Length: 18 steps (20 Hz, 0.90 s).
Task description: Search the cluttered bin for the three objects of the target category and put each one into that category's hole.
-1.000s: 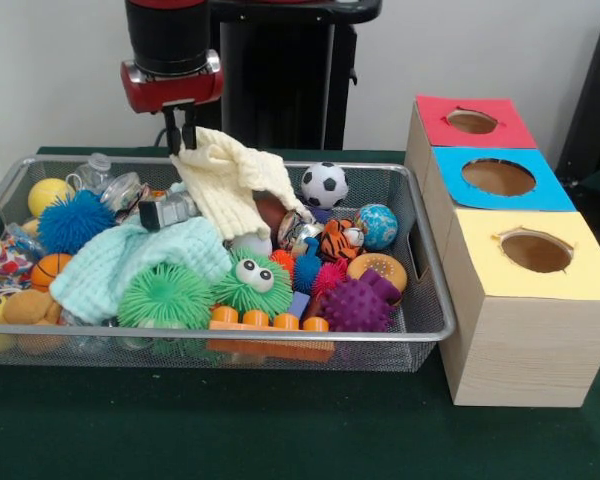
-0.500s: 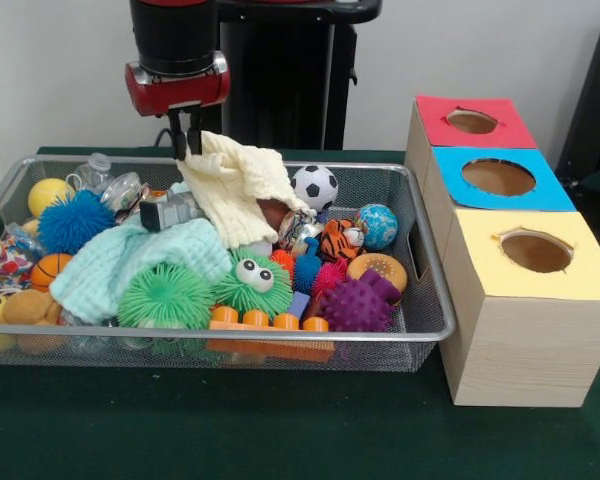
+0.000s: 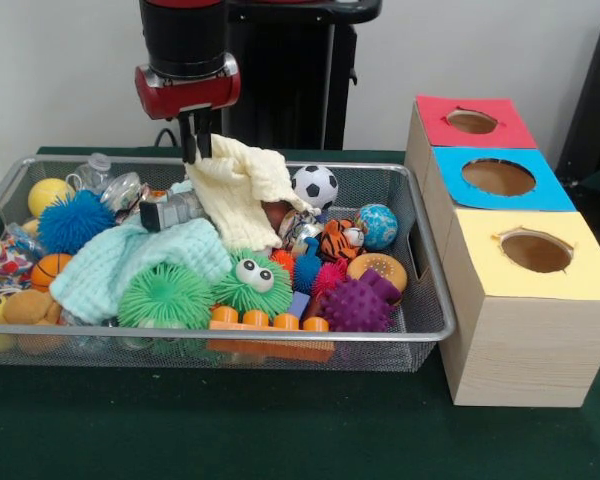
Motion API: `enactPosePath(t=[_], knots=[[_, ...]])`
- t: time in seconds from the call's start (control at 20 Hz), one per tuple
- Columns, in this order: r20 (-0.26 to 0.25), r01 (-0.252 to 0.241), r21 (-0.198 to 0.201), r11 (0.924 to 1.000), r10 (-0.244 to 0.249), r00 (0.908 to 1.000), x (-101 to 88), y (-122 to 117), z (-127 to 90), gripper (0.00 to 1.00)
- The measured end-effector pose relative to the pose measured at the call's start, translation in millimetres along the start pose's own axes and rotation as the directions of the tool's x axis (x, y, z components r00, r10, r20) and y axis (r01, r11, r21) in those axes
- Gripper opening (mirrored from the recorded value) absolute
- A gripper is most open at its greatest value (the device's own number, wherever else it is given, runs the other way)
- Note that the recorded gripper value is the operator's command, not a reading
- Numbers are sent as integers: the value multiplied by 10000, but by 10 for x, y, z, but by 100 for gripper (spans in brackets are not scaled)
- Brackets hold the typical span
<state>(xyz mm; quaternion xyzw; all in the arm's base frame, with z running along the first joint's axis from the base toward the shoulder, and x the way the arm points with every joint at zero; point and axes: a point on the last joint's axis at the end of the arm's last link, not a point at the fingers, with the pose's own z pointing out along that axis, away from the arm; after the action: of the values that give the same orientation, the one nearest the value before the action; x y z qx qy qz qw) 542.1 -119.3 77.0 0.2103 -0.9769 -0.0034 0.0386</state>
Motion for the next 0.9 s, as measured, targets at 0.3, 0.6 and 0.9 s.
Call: enactPosePath(t=[0.3, 0.6, 0.9], knots=[[1, 101, 2, 9999, -101, 9999, -34, 45, 0, 100], [8, 147, -3, 9999, -147, 9999, -50, 65, 0, 100], [20, 164, -23, 9999, -164, 9999, -58, 73, 3, 100]])
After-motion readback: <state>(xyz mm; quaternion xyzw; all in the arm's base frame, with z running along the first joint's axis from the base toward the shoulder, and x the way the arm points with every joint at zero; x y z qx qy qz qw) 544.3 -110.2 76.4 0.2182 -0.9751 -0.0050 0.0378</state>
